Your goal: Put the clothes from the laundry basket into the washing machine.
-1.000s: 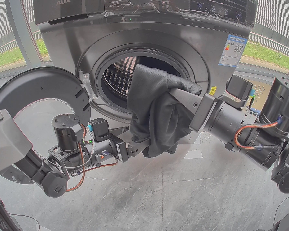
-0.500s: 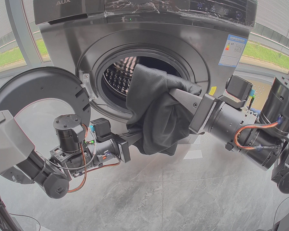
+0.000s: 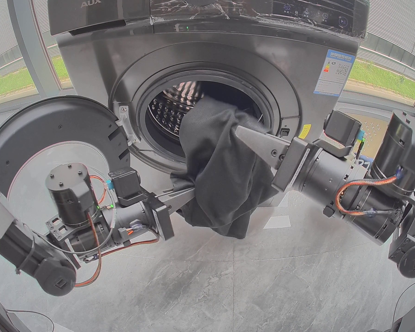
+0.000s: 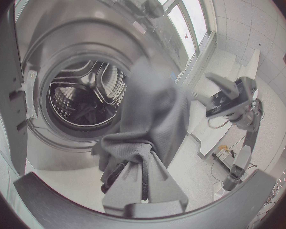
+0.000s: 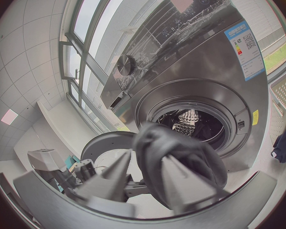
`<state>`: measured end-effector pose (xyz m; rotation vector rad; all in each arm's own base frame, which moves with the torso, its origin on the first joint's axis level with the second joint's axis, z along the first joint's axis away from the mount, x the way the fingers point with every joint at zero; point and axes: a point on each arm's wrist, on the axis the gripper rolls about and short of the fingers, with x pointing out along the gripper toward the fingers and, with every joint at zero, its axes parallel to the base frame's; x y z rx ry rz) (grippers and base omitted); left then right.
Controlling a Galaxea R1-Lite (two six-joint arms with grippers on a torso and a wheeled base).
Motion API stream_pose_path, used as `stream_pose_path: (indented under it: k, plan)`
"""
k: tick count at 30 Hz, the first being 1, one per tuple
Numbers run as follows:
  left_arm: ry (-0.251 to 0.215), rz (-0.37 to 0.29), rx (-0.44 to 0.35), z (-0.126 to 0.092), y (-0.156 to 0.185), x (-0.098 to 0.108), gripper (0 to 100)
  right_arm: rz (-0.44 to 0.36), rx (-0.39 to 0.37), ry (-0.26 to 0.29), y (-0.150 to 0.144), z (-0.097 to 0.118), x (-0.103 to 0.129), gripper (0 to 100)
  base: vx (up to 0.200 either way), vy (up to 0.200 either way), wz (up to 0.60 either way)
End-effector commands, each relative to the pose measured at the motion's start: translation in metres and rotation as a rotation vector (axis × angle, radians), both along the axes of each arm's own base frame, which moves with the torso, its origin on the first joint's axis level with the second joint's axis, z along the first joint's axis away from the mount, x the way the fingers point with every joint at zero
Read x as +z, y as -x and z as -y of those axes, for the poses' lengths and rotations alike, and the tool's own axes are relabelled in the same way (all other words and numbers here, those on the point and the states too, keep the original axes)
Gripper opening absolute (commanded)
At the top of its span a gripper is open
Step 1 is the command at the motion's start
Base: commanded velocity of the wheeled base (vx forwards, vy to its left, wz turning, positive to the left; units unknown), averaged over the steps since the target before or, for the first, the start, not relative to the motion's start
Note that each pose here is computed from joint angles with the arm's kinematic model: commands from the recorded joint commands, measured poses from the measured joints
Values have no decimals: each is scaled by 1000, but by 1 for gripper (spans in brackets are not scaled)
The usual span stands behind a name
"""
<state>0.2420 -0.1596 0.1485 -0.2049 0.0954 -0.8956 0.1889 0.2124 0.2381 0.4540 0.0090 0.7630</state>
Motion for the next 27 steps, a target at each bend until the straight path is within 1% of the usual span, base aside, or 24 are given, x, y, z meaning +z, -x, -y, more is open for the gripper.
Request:
stream_pose_path:
  k: [1, 5, 7, 10, 13, 14, 17, 22, 27]
  plan:
    - [55, 83, -32, -10, 32, 30, 0, -42, -7, 52, -1, 2, -16, 100, 0, 0, 0]
    - [83, 117, -45, -11, 39, 42, 0, -72, 2, 91, 2, 2, -29, 100, 0, 0, 0]
    - [88, 121, -43, -11, 39, 43, 0, -76, 2, 96, 2, 3, -31, 100, 0, 0, 0]
    - [97, 118, -38, -12, 37, 44, 0, -91, 5, 118, 5, 6, -37, 100, 0, 0, 0]
    - [108, 123, -34, -11, 35, 46, 0, -90, 1, 171, 7, 10, -47, 100, 0, 0, 0]
    - [110, 124, -25, -9, 34, 47, 0, -86, -1, 192, 7, 11, -50, 100, 0, 0, 0]
    - [122, 137, 12, -6, 29, 51, 0, -80, 0, 229, 9, 13, -57, 100, 0, 0, 0]
    - [130, 143, 30, -6, 27, 53, 0, -81, 1, 237, 9, 13, -59, 100, 0, 0, 0]
    - [143, 155, 77, -5, 23, 59, 0, -81, 12, 240, 11, 11, -60, 100, 0, 0, 0]
